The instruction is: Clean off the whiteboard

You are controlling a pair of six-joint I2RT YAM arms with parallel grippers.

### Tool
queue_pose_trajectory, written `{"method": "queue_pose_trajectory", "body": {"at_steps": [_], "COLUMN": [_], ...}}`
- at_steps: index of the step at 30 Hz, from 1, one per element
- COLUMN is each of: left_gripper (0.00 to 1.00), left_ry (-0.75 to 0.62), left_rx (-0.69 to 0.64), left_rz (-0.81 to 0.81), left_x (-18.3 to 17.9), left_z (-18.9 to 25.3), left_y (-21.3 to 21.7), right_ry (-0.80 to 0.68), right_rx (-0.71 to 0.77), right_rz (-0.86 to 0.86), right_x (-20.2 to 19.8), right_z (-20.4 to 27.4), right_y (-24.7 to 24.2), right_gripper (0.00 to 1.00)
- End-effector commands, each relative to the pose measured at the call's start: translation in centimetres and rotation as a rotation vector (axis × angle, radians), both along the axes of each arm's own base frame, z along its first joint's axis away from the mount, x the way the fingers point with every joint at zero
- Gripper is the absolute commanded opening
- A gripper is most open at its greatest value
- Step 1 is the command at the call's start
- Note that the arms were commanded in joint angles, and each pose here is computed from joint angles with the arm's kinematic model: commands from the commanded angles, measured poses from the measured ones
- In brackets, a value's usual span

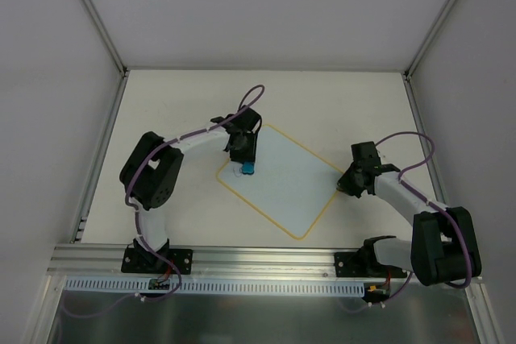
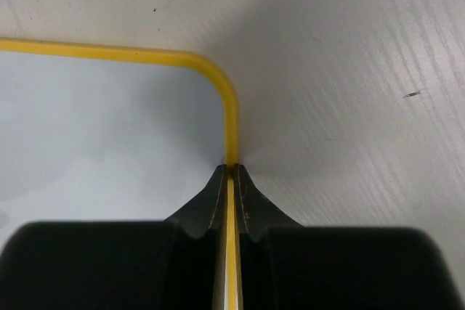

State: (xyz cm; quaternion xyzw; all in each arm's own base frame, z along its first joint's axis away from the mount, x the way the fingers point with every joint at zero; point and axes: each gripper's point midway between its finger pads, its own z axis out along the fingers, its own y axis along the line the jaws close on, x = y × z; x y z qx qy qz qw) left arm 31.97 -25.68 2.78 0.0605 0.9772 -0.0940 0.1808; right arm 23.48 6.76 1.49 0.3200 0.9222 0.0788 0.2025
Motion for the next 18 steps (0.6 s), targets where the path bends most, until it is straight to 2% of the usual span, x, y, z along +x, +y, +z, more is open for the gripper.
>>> {"method": "queue_pose_trajectory", "body": {"at_steps": [1,9,12,18], "left_gripper": [0.0,0.0,0.0,0.0], "left_ry": [0.148,0.139,0.147,0.13], "left_rx": [0.183,0.179,0.123,0.059], "left_rz": [0.122,0.237,0.219,0.093], "left_x": [-5.1,-7.6,-7.6,-8.0], "left_z": [-2.6,-2.8,-2.7,-1.8], "left_y": [7.2,12.1,11.0,4.9], "right_ry": [0.082,0.082,0.082,0.082], "right_rx": [-0.061,-0.066,-0.065,-0.064], "right_rz": [0.003,0.01,0.012,0.009], "right_x": [-1.8,-1.6,-1.6,-1.6], "right_z": [-1.3,-1.3,-1.3,-1.3], "right_y": [-1.0,-1.0,-1.0,-1.1], "right_gripper": [0.03,0.03,0.03,0.03]}}
